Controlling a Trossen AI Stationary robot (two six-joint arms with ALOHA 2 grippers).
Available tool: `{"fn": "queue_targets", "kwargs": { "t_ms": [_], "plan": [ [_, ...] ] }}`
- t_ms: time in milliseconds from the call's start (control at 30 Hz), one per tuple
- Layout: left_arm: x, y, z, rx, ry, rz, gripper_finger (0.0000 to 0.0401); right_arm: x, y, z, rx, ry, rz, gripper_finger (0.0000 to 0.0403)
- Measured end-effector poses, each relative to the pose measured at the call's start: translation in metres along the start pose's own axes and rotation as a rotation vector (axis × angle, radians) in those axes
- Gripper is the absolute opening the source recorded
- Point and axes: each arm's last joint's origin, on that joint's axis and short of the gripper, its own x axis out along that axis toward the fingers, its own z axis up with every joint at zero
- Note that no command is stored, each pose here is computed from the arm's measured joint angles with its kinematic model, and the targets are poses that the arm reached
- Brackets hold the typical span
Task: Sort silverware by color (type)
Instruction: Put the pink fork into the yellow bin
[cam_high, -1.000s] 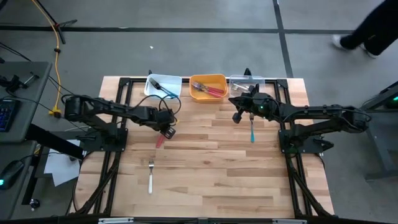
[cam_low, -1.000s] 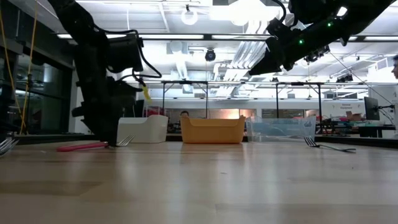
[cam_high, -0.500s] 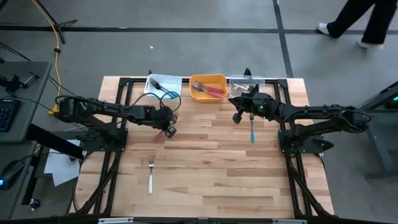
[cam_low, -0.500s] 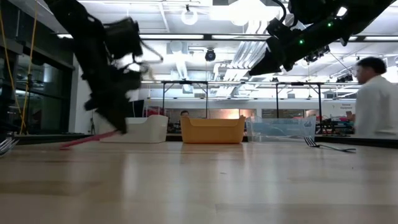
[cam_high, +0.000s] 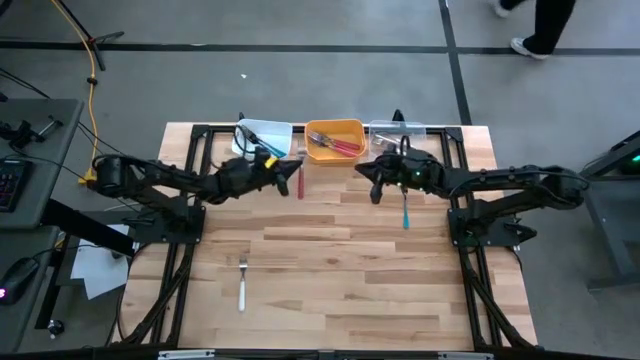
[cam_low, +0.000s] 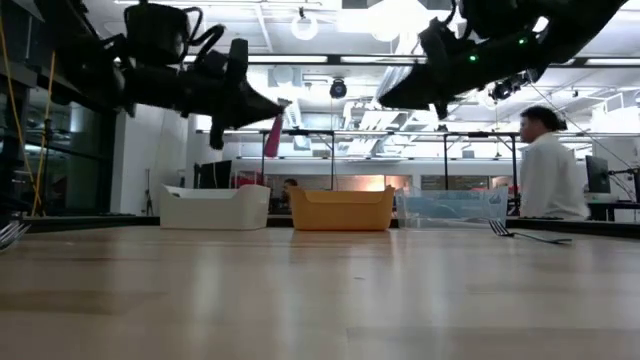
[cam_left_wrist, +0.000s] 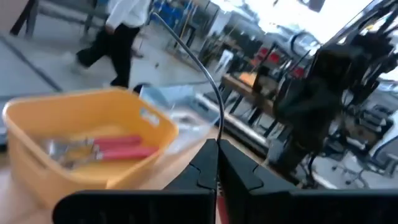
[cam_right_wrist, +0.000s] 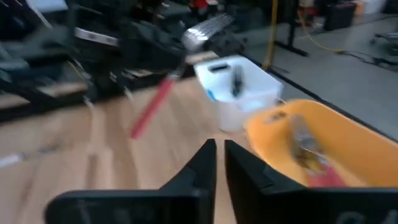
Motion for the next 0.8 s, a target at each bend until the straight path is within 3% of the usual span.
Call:
{"fn": "queue_targets", "kwargs": {
  "t_ms": [200, 400, 800],
  "plan": [
    [0.015, -0.003, 0.011, 0.059, -0.030, -0.086, 0.0002, 0.025, 0.012, -0.008, 0.106, -0.095, 0.064, 0.0098],
    [0.025, -0.010, 0.016, 0.102, -0.035, -0.141, 0.0001, 0.055, 0.022, -0.003, 0.175, -0.095, 0.093, 0.0155],
    [0.025, -0.016, 0.024, 0.112, -0.094, -0.210, 0.0001, 0.112, 0.024, 0.013, 0.181, -0.075, 0.250, 0.0165]
  ]
}}
